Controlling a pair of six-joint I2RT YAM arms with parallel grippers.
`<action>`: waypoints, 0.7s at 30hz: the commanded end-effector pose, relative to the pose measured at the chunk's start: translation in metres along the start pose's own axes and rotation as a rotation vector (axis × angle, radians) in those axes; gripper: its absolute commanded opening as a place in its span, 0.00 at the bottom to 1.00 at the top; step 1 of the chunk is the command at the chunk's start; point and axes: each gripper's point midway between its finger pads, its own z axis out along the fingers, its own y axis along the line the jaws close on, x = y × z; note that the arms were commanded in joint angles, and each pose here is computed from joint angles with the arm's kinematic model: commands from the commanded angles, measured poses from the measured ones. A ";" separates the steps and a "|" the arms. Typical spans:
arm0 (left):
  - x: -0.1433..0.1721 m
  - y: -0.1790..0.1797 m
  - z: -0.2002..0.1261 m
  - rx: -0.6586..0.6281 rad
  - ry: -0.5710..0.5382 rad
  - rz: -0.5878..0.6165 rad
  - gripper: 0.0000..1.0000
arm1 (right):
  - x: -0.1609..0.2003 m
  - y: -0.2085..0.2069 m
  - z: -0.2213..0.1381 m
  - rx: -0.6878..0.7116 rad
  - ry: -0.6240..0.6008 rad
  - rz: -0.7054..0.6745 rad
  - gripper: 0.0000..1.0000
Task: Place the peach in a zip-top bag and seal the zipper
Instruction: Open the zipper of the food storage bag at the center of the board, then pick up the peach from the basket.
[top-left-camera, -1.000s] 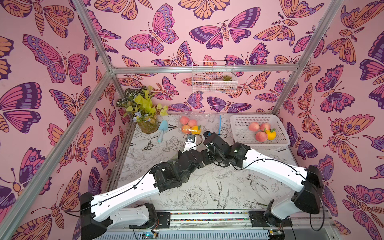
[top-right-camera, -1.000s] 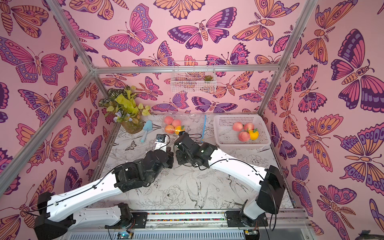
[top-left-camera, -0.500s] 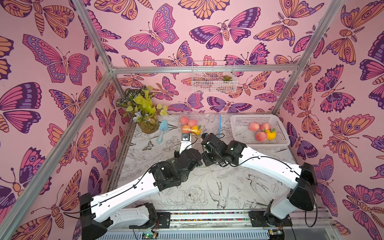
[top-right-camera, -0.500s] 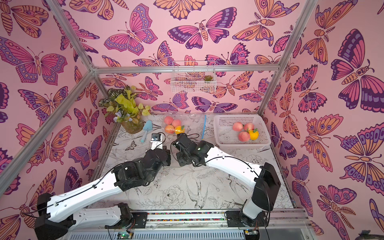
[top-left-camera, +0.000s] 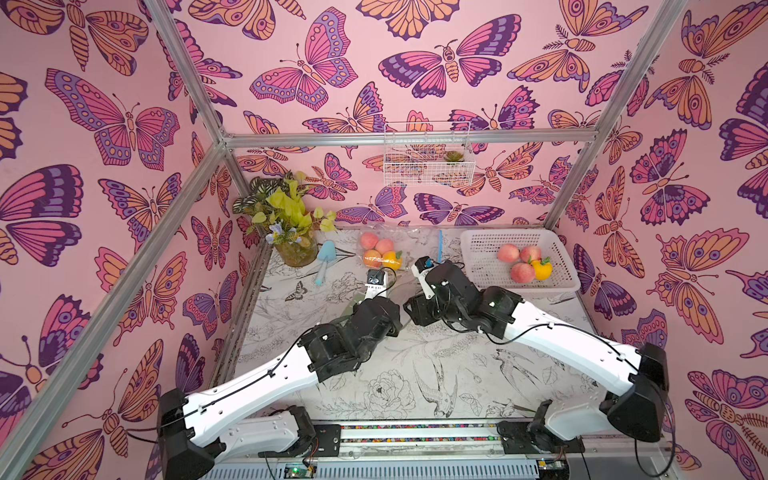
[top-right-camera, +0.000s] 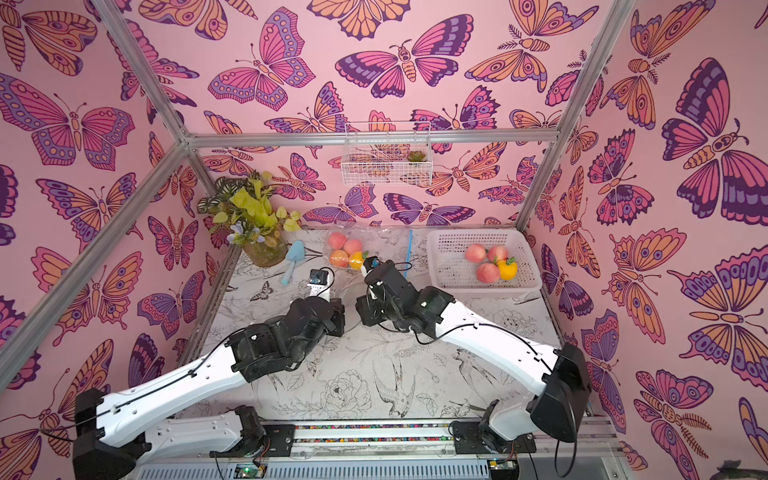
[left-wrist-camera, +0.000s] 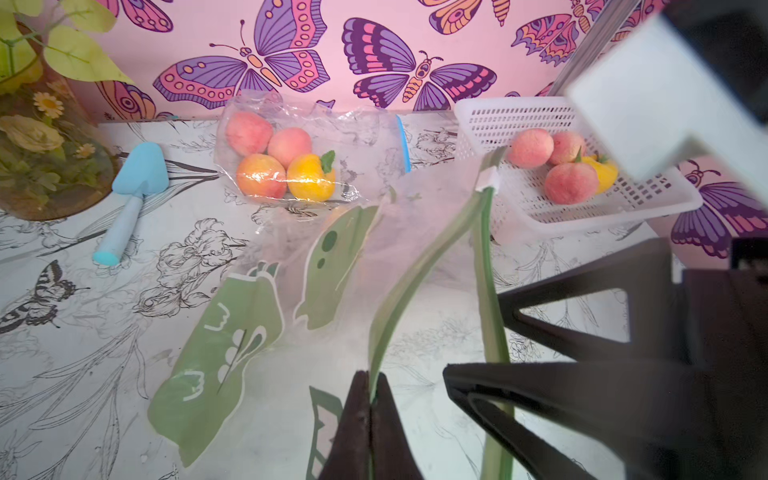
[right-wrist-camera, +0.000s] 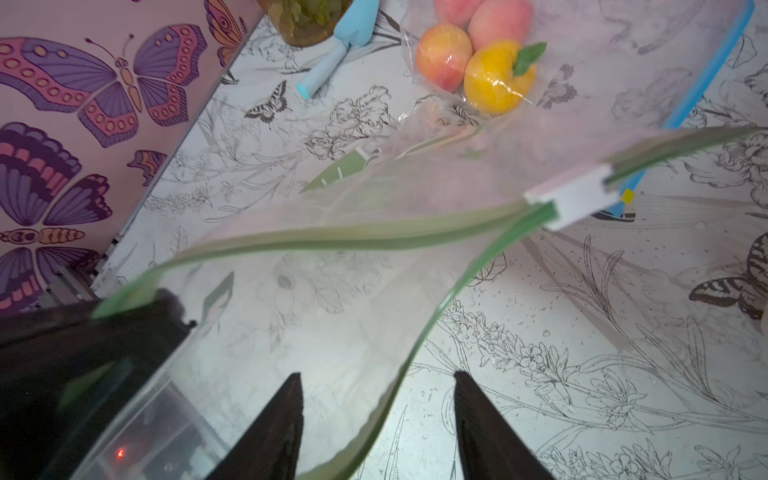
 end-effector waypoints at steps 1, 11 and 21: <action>0.009 -0.007 0.005 0.038 0.025 0.005 0.00 | -0.024 0.003 -0.019 -0.055 -0.123 0.010 0.60; 0.018 -0.009 0.010 0.045 0.057 0.011 0.00 | -0.050 -0.119 -0.084 0.204 -0.324 0.157 0.62; 0.020 -0.008 0.008 0.056 0.059 0.020 0.00 | -0.042 -0.281 -0.105 0.550 -0.298 0.351 0.61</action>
